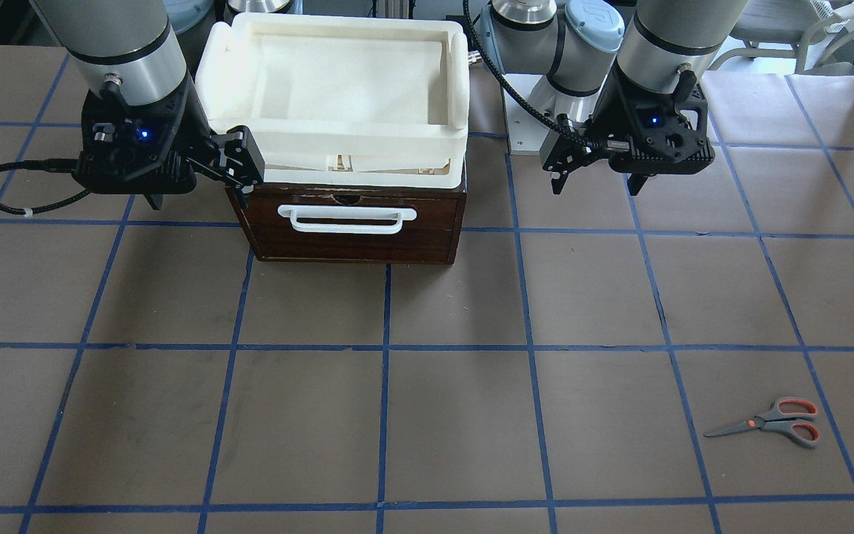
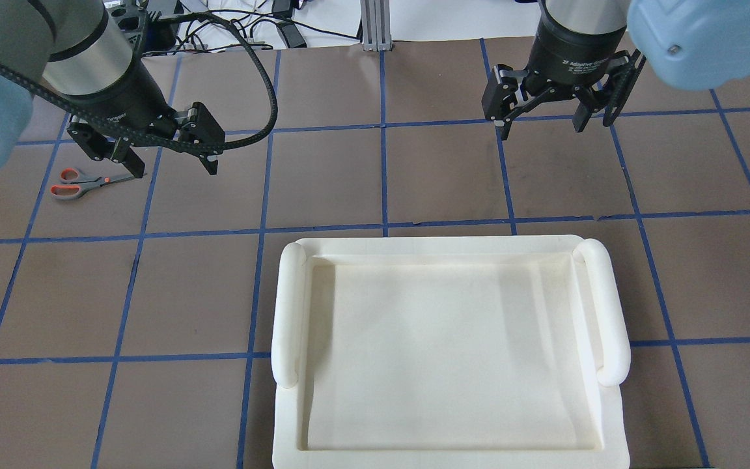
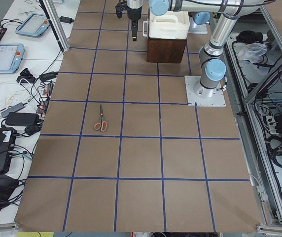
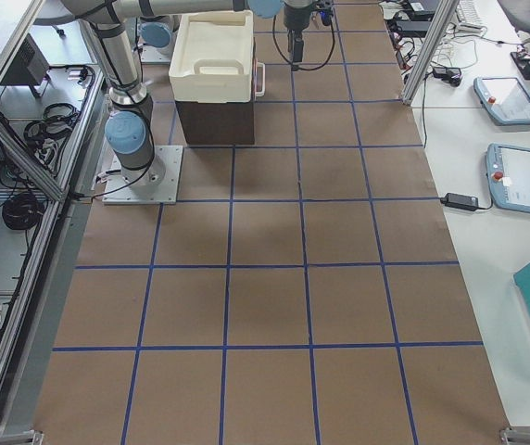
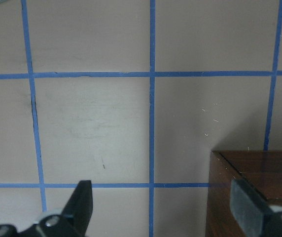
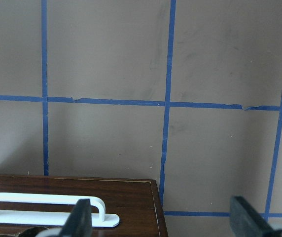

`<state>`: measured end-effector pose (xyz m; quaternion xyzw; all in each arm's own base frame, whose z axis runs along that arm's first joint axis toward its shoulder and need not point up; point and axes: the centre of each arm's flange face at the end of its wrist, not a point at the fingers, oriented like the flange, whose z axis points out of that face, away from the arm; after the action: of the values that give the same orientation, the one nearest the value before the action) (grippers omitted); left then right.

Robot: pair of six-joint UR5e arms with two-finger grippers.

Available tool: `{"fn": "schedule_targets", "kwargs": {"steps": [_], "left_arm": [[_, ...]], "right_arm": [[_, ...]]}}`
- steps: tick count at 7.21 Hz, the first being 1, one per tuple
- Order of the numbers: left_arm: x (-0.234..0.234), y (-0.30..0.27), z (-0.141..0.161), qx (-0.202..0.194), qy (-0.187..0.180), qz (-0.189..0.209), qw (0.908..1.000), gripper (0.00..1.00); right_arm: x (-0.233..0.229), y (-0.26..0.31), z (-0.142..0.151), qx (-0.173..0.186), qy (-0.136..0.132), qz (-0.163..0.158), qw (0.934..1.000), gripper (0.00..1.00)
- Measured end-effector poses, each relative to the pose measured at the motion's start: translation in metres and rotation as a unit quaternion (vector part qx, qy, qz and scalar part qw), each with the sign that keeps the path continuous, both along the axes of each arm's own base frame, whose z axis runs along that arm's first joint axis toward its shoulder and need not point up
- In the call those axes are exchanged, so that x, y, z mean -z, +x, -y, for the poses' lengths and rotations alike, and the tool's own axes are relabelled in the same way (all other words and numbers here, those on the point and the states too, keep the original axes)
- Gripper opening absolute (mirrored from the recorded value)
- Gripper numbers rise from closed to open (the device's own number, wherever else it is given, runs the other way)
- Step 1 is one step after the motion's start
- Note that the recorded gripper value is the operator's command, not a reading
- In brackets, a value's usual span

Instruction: Place scissors in drawer with both arms

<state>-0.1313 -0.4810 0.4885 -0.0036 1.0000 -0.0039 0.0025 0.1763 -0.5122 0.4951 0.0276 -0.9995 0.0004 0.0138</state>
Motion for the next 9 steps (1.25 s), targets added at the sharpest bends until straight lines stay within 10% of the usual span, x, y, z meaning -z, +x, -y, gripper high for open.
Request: {"fn": "schedule_targets", "kwargs": {"steps": [6, 9], "left_arm": [[0.002, 0.001, 0.004, -0.002, -0.005, -0.001, 1.0, 0.98], [0.0, 0.001, 0.003, -0.001, -0.007, 0.001, 1.0, 1.0]], "right_arm": [[0.023, -0.001, 0.006, 0.016, -0.002, 0.001, 0.9999, 1.0], [0.034, -0.009, 0.006, 0.191, -0.014, -0.039, 0.9808, 1.0]]}}
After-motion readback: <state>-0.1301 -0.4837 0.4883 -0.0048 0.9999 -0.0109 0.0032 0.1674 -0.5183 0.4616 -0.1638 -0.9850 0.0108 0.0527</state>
